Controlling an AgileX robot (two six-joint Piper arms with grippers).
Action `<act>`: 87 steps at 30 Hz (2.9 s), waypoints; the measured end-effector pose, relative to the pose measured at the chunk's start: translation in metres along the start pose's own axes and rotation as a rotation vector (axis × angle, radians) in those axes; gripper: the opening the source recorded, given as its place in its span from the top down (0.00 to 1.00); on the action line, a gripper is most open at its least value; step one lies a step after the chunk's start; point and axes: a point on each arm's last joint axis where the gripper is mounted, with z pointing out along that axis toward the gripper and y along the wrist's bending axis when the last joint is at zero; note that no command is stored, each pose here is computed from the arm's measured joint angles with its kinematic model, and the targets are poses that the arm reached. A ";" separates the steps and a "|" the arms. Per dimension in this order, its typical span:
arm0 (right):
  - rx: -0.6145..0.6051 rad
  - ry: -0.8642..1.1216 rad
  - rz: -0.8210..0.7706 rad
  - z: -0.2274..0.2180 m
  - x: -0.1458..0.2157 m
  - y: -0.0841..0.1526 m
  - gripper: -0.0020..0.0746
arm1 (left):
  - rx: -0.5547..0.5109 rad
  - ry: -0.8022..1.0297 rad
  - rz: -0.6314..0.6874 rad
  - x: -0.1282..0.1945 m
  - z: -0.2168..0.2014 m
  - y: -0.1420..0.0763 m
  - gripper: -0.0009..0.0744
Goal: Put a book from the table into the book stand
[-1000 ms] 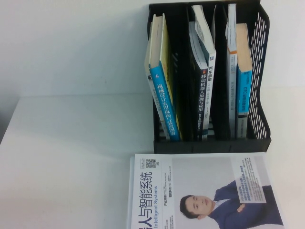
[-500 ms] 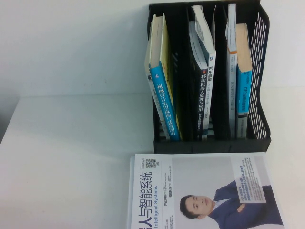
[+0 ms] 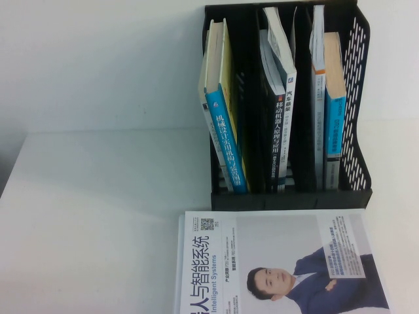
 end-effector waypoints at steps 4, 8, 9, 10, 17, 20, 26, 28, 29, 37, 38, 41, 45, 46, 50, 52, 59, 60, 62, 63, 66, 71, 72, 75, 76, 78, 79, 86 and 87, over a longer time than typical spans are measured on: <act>0.000 0.000 0.000 0.000 0.000 0.000 0.98 | 0.002 0.000 0.145 0.000 0.000 0.000 0.99; 0.000 0.000 0.000 0.000 0.000 0.000 0.98 | 0.011 0.003 0.186 0.000 0.000 -0.001 0.99; 0.000 0.000 0.000 0.000 0.000 0.000 0.98 | 0.011 0.005 0.189 0.001 0.000 -0.001 0.99; 0.000 0.000 0.000 0.000 0.000 0.000 0.98 | 0.012 0.005 0.187 0.001 0.000 -0.001 0.99; 0.000 0.000 0.002 0.000 0.000 0.000 0.98 | 0.018 0.006 0.184 0.001 0.000 -0.002 0.99; 0.000 0.000 0.002 0.000 0.000 0.000 0.98 | 0.019 0.006 0.182 0.001 0.000 -0.002 0.99; 0.000 0.000 0.002 0.000 0.000 0.000 0.98 | 0.019 0.006 0.187 0.001 0.000 -0.002 0.99; 0.000 0.000 0.002 0.000 0.000 0.000 0.98 | 0.019 0.006 0.187 0.001 0.000 -0.002 0.99; 0.000 0.000 0.002 0.000 0.000 0.000 0.98 | 0.019 0.006 0.187 0.001 0.000 -0.002 0.99; 0.000 0.000 0.002 0.000 0.000 0.000 0.98 | 0.018 0.008 0.187 0.001 0.000 -0.002 0.99; 0.000 0.000 0.002 0.000 0.000 0.000 0.98 | 0.018 0.008 0.186 0.001 0.000 -0.002 0.99; 0.000 0.000 0.002 0.000 0.000 0.000 0.98 | 0.019 0.007 0.186 0.000 0.000 -0.002 0.99; 0.000 0.000 0.002 0.000 0.000 0.000 0.98 | 0.018 0.009 0.187 0.001 0.000 -0.002 0.99; 0.000 0.000 0.002 0.000 0.000 0.000 0.98 | 0.018 0.009 0.189 0.001 0.000 -0.002 0.99; 0.000 0.000 0.002 0.000 0.000 0.000 0.98 | 0.018 0.009 0.189 0.001 0.000 -0.002 0.99; 0.000 0.000 0.002 0.000 0.000 0.000 0.98 | 0.018 0.009 0.189 0.001 0.000 -0.002 0.99; 0.001 -0.009 0.002 0.001 0.004 -0.001 0.98 | 0.018 0.010 0.189 0.001 0.000 -0.002 0.99; 0.008 -0.012 -0.007 0.001 0.006 -0.002 0.98 | 0.018 0.010 0.189 0.001 0.000 -0.002 0.99; 0.064 -0.032 -0.063 0.002 0.013 -0.008 0.98 | 0.018 0.010 0.191 0.001 0.000 -0.002 0.99; 0.101 -0.038 -0.093 0.003 0.018 -0.012 0.98 | 0.018 0.010 0.191 0.001 0.000 -0.002 0.99; 0.198 -0.085 -0.137 0.008 0.032 -0.023 0.98 | 0.018 0.010 0.191 0.001 0.000 -0.002 0.99; 0.222 -0.210 -0.112 0.026 0.067 -0.034 0.98 | 0.018 0.010 0.191 0.001 0.000 -0.002 0.99; 0.218 -0.231 -0.112 0.029 0.073 -0.035 0.98 | 0.018 0.010 0.191 0.001 0.000 -0.002 0.99; 0.199 -0.194 -0.056 0.033 0.088 -0.035 0.98 | 0.018 0.010 0.191 0.001 0.000 -0.002 0.99; 0.194 -0.194 -0.049 0.033 0.089 -0.035 0.98 | 0.018 0.010 0.191 0.001 0.000 -0.002 0.99; 0.190 -0.198 -0.054 0.032 0.089 -0.035 0.98 | 0.018 0.012 0.189 0.001 0.000 -0.002 0.99; 0.192 -0.200 -0.055 0.032 0.088 -0.035 0.98 | 0.018 0.012 0.189 0.001 0.000 -0.002 0.99; 0.194 -0.198 -0.080 0.032 0.088 -0.035 0.98 | 0.018 0.012 0.189 0.001 0.000 -0.002 0.99; 0.194 -0.198 -0.080 0.032 0.088 -0.035 0.98 | 0.018 0.012 0.189 0.001 0.000 -0.002 0.99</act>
